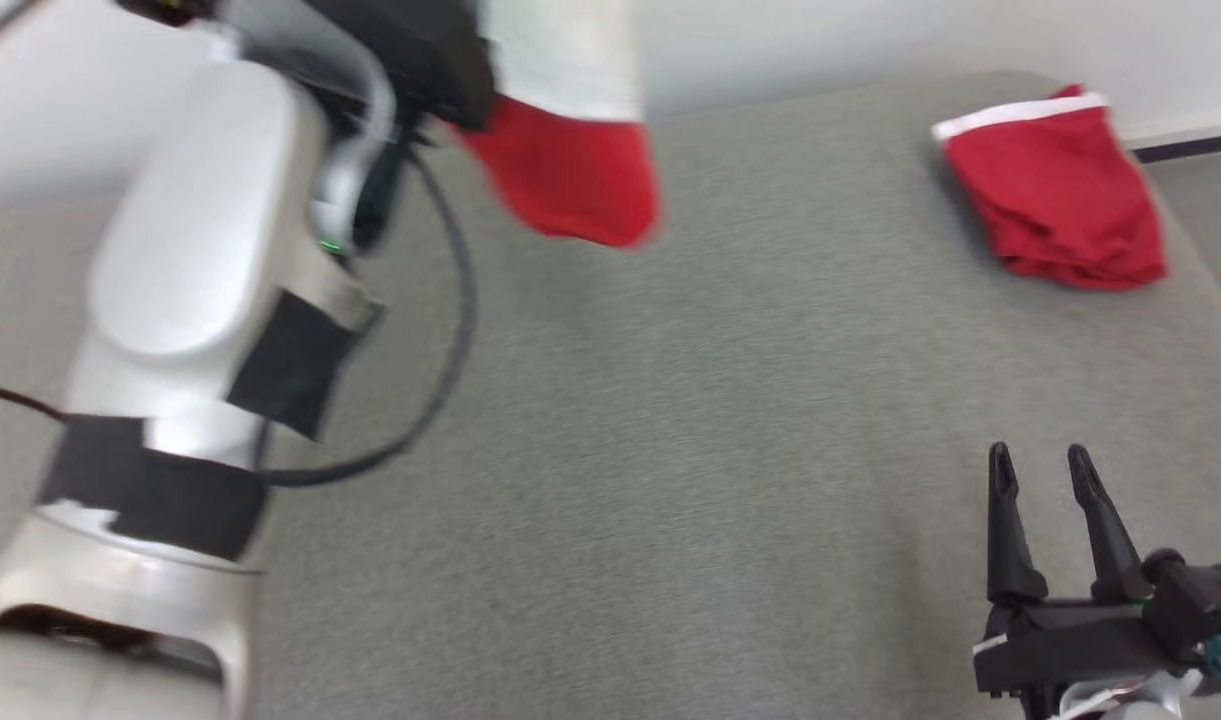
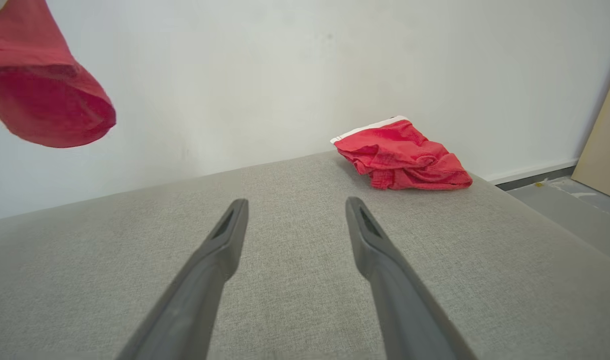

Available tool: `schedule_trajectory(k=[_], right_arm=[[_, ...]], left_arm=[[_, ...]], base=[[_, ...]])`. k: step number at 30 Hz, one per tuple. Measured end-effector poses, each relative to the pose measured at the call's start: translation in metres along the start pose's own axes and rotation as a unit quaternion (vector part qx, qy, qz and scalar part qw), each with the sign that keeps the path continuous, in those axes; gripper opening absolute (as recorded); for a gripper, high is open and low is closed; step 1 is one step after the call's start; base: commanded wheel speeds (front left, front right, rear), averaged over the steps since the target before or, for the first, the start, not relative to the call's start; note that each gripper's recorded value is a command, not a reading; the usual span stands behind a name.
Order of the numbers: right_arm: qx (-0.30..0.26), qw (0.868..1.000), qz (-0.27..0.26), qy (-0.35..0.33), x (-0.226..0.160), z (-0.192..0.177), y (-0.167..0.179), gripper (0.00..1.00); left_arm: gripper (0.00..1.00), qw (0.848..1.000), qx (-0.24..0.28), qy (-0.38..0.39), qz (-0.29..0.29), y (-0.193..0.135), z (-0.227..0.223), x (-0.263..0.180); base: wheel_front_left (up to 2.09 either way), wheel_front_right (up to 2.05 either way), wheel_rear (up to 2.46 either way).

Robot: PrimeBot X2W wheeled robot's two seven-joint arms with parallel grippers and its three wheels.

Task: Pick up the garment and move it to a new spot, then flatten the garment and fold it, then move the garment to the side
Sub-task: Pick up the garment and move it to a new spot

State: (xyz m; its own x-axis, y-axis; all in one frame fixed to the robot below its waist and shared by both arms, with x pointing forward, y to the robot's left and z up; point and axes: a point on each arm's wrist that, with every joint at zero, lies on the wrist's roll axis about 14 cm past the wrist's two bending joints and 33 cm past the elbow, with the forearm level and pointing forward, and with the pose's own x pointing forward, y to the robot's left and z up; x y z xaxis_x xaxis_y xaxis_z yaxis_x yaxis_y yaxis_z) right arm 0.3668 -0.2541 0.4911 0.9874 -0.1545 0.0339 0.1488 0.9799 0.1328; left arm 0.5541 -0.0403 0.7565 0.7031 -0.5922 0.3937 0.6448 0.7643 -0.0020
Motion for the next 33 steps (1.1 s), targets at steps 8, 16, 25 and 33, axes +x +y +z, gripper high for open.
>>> schedule_trajectory(k=[8, 16, 25, 33], right_arm=[[-0.002, 0.999, -0.049, -0.023, -0.029, 0.018, -0.032, 1.00], [0.000, 0.998, -0.053, -0.035, -0.035, 0.024, -0.034, 1.00], [0.002, 0.999, -0.015, -0.029, -0.022, 0.019, -0.011, 1.00], [0.001, 0.999, 0.007, -0.035, -0.023, 0.023, 0.000, 1.00]], left_arm=[[0.00, 0.993, -0.079, -0.001, -0.084, -0.090, -0.016, 0.001], [0.00, 0.979, -0.157, 0.123, -0.052, -0.120, -0.125, -0.072], [0.00, 0.952, -0.150, 0.264, 0.035, -0.093, -0.229, -0.179], [1.00, 0.966, -0.125, 0.215, 0.074, -0.062, -0.200, -0.186]], base=[[0.00, 0.00, 0.00], [0.00, 0.00, 0.00], [0.00, 0.00, 0.00], [0.00, 0.00, 0.00]])
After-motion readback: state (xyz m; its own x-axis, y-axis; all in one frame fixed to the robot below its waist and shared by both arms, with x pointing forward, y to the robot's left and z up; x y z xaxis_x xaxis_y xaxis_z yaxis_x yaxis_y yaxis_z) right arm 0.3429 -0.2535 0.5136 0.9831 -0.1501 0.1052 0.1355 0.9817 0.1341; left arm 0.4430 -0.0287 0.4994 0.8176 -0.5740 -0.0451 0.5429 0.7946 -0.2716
